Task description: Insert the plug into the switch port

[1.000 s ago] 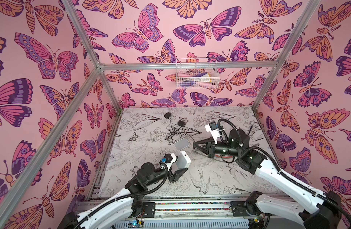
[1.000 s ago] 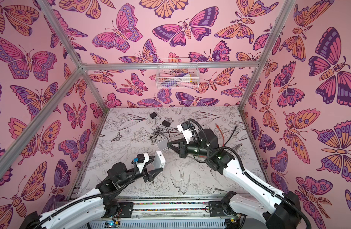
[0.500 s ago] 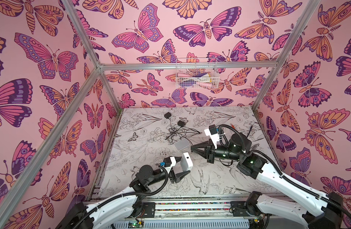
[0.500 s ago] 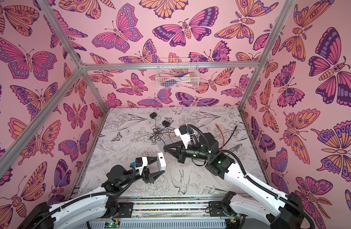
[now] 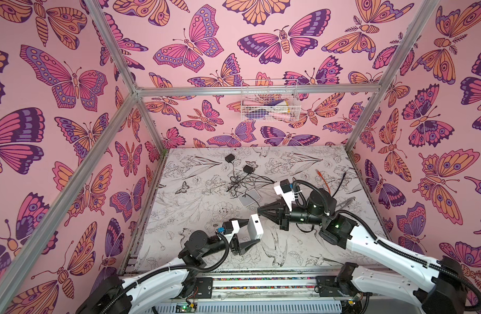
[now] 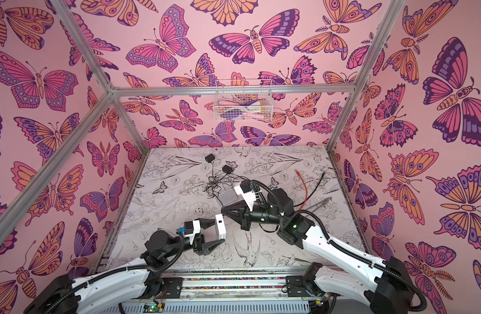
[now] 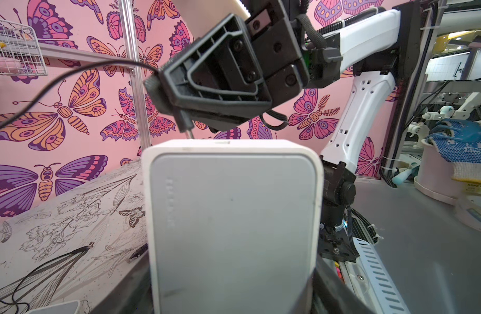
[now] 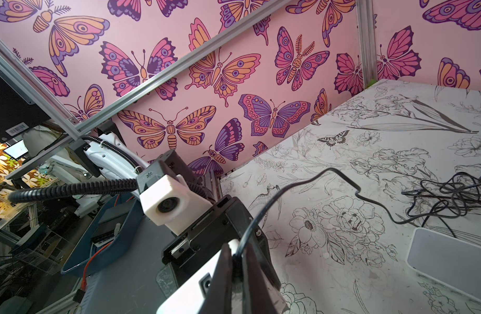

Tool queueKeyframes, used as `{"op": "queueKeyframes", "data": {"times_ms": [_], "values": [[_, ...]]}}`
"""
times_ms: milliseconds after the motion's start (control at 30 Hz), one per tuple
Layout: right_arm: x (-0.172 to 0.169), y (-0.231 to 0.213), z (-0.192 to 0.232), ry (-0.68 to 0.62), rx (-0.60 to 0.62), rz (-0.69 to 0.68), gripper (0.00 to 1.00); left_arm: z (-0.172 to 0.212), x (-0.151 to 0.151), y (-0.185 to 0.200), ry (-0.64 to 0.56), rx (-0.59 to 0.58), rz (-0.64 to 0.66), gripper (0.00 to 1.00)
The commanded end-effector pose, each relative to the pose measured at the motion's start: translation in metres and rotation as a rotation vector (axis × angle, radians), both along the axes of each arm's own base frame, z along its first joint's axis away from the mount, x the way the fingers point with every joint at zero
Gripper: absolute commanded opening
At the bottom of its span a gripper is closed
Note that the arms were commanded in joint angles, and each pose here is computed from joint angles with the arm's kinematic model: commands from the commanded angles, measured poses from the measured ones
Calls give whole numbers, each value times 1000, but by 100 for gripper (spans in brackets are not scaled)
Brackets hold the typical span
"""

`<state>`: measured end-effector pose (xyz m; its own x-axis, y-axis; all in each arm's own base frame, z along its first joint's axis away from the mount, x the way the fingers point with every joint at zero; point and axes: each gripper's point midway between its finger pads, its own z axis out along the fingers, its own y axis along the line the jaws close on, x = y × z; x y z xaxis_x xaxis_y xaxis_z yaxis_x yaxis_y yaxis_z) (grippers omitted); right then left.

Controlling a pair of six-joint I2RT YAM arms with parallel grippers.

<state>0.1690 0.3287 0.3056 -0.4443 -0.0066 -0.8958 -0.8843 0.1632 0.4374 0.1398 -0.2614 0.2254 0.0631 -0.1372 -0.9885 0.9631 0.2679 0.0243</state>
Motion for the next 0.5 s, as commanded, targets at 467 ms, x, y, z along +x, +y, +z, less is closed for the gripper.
{"op": "queueKeyframes", "data": {"times_ms": [467], "values": [[-9,5,14,-91,51,-14,0,4,-8,1,-18,-31,-17,0]]}}
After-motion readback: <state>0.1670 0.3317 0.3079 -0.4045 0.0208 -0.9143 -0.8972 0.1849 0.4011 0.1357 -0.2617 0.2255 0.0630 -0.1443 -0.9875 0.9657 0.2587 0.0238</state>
